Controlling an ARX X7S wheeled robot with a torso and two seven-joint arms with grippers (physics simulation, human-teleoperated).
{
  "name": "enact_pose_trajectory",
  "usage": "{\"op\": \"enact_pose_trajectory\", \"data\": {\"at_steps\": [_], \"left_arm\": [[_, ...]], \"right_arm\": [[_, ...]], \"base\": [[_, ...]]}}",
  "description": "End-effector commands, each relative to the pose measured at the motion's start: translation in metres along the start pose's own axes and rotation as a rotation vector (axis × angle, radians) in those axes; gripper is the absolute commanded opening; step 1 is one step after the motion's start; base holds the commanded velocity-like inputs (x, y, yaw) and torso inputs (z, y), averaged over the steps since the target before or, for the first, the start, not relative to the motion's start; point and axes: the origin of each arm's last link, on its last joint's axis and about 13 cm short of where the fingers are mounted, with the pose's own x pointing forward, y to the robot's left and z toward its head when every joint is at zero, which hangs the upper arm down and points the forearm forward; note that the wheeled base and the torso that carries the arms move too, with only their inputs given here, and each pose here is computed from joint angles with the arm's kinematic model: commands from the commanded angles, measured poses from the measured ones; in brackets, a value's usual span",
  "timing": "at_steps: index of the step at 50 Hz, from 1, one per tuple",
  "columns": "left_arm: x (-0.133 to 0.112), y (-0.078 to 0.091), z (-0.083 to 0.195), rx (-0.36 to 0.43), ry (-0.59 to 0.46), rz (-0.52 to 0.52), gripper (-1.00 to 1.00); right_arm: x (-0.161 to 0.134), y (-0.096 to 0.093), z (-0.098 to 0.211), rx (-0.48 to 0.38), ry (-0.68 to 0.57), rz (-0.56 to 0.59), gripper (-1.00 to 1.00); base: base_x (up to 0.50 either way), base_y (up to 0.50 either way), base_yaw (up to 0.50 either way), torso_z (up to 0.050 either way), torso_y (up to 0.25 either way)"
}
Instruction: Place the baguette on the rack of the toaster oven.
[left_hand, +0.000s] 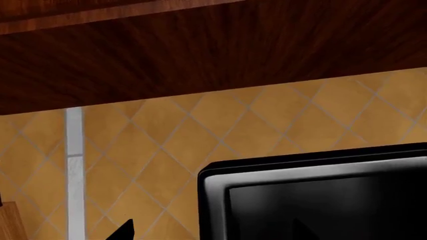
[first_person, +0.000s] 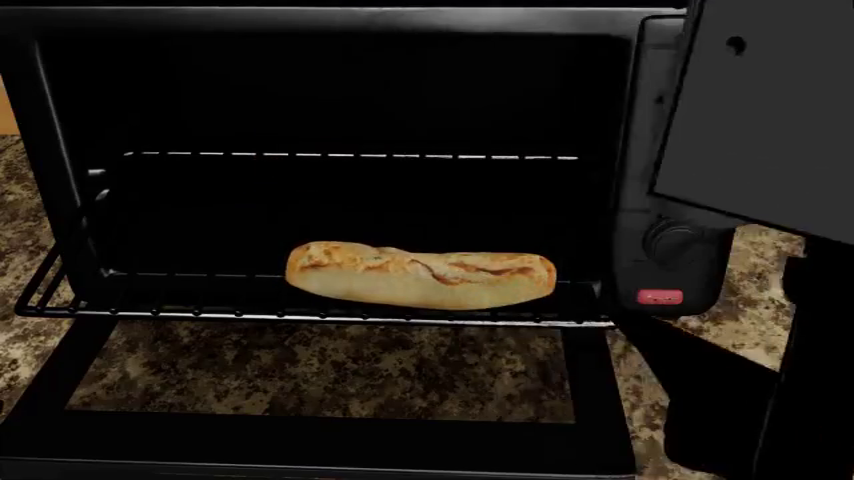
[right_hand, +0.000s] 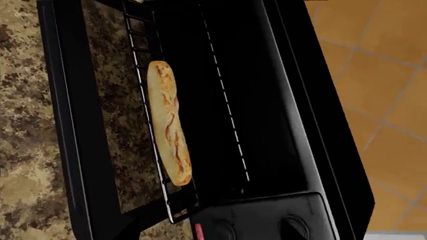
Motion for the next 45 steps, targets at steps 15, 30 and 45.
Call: {"op": "enact_pose_trajectory", "data": {"at_steps": [15, 30, 45], "left_arm": [[0.000, 0.000, 0.000, 0.006, 0.001, 0.002, 1.00], [0.001, -0.001, 0.000, 0.007, 0.003, 0.001, 1.00], [0.000, -0.001, 0.000, 0.008, 0.006, -0.004, 1.00]], "right_arm": [[-0.049, -0.008, -0.026, 0.139, 0.028, -0.190, 1.00], [-0.072, -0.005, -0.051, 0.282, 0.096, -0.309, 1.00], [-0.086, 0.015, -0.079, 0.402, 0.183, -0.385, 1.00]], "base": [[0.00, 0.00, 0.00, 0.000, 0.000], [0.00, 0.00, 0.00, 0.000, 0.000], [0.00, 0.00, 0.00, 0.000, 0.000]]}}
